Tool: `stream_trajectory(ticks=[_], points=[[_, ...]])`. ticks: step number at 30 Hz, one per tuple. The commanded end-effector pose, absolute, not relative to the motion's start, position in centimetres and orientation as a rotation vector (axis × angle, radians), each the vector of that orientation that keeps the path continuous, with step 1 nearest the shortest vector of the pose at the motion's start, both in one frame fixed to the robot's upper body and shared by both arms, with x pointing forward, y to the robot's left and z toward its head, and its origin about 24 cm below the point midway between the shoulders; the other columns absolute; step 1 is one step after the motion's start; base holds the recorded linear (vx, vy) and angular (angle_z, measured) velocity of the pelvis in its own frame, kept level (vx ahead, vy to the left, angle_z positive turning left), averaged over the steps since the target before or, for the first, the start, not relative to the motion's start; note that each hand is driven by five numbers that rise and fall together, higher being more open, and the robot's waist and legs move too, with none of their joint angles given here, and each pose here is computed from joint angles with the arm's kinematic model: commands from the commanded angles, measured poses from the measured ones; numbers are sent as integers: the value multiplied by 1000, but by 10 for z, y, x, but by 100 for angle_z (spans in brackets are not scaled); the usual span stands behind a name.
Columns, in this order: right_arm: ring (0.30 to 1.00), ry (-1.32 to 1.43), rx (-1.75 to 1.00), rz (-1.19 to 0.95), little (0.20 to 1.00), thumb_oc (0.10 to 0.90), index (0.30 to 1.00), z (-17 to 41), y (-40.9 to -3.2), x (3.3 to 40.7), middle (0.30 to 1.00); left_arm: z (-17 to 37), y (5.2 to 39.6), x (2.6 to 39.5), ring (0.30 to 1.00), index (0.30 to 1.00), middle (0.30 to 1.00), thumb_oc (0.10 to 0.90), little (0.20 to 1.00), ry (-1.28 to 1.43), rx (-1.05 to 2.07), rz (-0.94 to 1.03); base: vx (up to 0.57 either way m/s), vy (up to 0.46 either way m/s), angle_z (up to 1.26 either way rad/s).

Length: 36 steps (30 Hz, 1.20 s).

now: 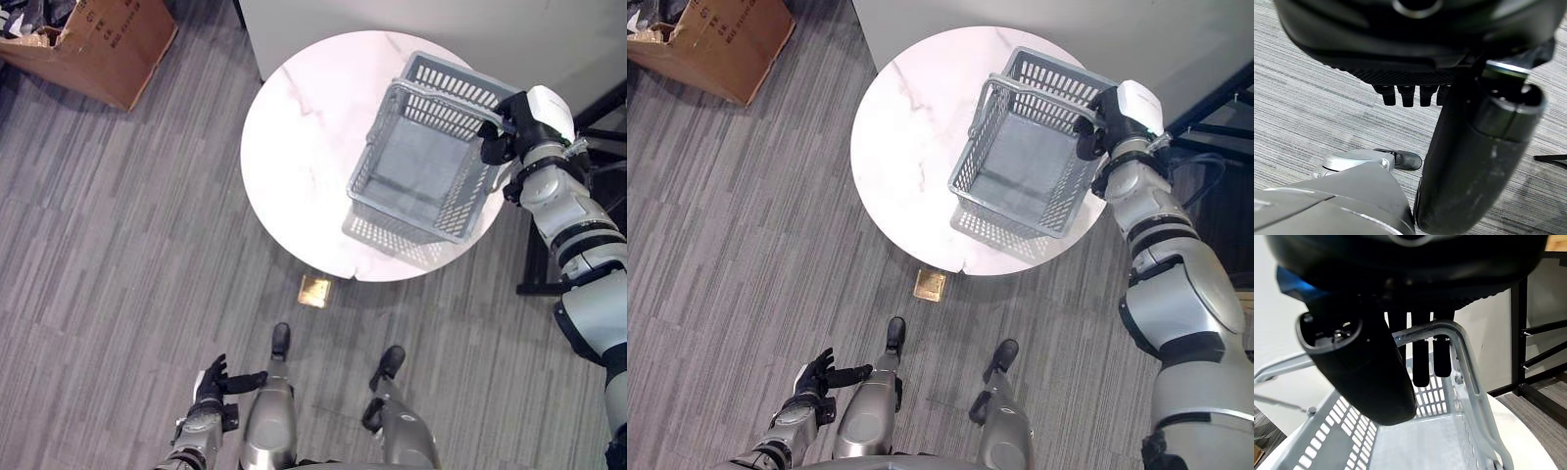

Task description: Get the vegetables into the basket

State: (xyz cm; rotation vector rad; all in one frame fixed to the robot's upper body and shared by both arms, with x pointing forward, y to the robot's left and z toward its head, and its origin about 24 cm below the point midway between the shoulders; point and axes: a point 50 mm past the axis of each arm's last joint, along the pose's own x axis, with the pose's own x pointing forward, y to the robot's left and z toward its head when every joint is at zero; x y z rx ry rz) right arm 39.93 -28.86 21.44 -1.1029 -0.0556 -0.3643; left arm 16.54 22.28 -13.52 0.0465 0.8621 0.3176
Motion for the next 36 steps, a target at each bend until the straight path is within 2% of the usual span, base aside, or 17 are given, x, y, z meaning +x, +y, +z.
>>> stream_trajectory(ticks=[1, 6, 7, 10, 11, 19, 25, 30, 36], points=[[300, -197, -1089, -422, 300, 400, 300, 258, -280, 403, 300, -141, 235, 149, 1000, 1000, 1000, 900, 1000, 939, 149, 303, 0, 0, 0], [300, -302, -1105, -358, 300, 400, 300, 265, -256, 405, 300, -141, 237, 149, 1000, 1000, 1000, 900, 1000, 941, 153, 309, 0, 0, 0], [300, -401, -1100, -315, 300, 400, 300, 273, -238, 404, 300, -141, 238, 148, 1000, 1000, 1000, 900, 1000, 952, 171, 311, 0, 0, 0], [300, -489, -1115, -264, 300, 400, 300, 279, -223, 399, 300, -142, 241, 145, 1000, 1000, 1000, 900, 1000, 967, 216, 302, -14, 22, -5], [300, -619, -1083, -207, 300, 400, 300, 287, -203, 388, 300, -143, 240, 143, 1000, 1000, 1000, 900, 1000, 982, 246, 288, 3, 23, -5], [300, -722, -1061, -58, 300, 400, 300, 269, -190, 360, 300, -148, 248, 123, 1000, 1000, 1000, 900, 1000, 1053, 307, 260, 8, 6, -13], [300, -784, -944, 76, 300, 400, 300, 251, -183, 329, 300, -154, 247, 104, 1000, 1000, 1000, 900, 1000, 1120, 318, 246, -7, 2, -14], [300, -807, -941, 190, 300, 400, 300, 240, -183, 300, 300, -158, 248, 88, 1000, 1000, 1000, 900, 1000, 1170, 321, 240, 28, -6, -15], [300, -769, -993, 242, 300, 400, 300, 231, -194, 283, 300, -159, 251, 81, 1000, 1000, 1000, 900, 1000, 1185, 319, 253, 25, -14, -12]])
